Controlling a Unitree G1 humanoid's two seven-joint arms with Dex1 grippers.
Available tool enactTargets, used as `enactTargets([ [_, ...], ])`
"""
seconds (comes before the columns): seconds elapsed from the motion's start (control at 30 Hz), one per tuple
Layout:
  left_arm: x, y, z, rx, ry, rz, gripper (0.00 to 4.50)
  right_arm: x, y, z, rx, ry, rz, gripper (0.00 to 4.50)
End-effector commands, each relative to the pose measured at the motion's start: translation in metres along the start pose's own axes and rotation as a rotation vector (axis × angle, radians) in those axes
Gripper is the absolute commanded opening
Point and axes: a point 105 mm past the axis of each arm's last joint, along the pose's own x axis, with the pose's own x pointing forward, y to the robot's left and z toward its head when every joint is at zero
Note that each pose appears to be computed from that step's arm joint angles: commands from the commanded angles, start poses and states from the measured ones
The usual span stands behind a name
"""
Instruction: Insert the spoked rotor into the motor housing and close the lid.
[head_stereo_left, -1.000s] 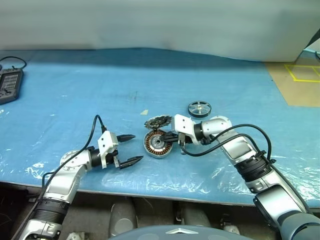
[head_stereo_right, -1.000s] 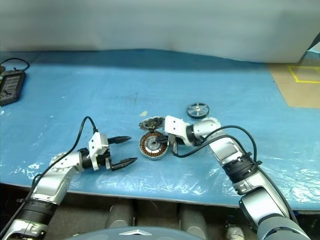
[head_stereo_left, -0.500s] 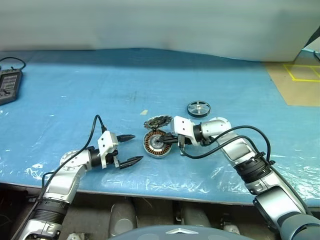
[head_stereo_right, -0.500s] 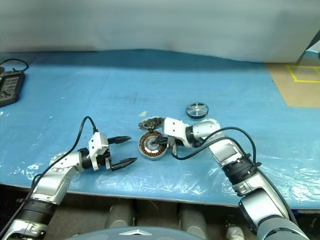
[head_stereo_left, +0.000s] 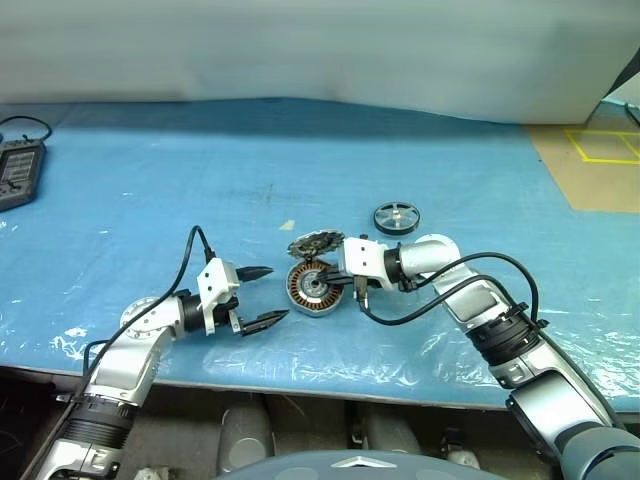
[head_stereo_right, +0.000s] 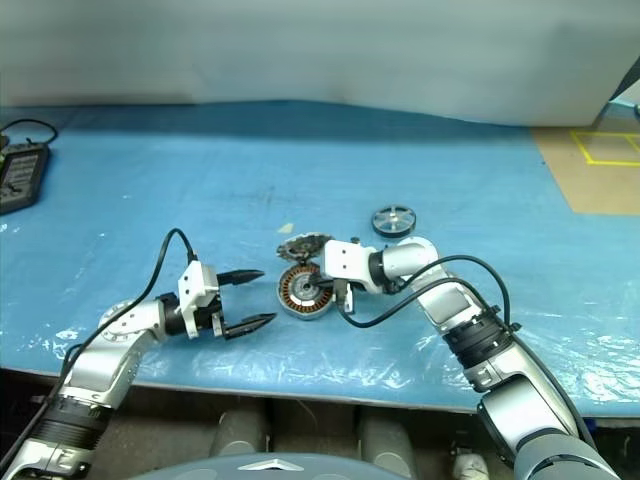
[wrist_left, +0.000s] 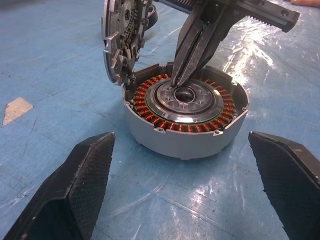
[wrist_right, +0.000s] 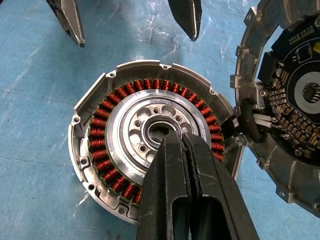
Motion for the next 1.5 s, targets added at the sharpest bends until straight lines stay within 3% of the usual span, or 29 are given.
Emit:
enactTargets([
  [0.03, -0.002, 0.003, 0.011, 0.037, -0.022, 0.002, 4.5, 0.006, 0.022, -0.027, 0.041, 0.111, 0.09, 0.02],
  [0.57, -0.003, 0.002, 0.0, 0.031, -0.018, 0.005, 4.5, 0.007, 0.028, -0.051, -0.057, 0.283, 0.12, 0.02],
  [1.5, -0.003, 0.001, 0.002, 0.025, -0.019, 0.006, 4.5, 0.004, 0.037, -0.051, -0.116, 0.289, 0.163, 0.02],
])
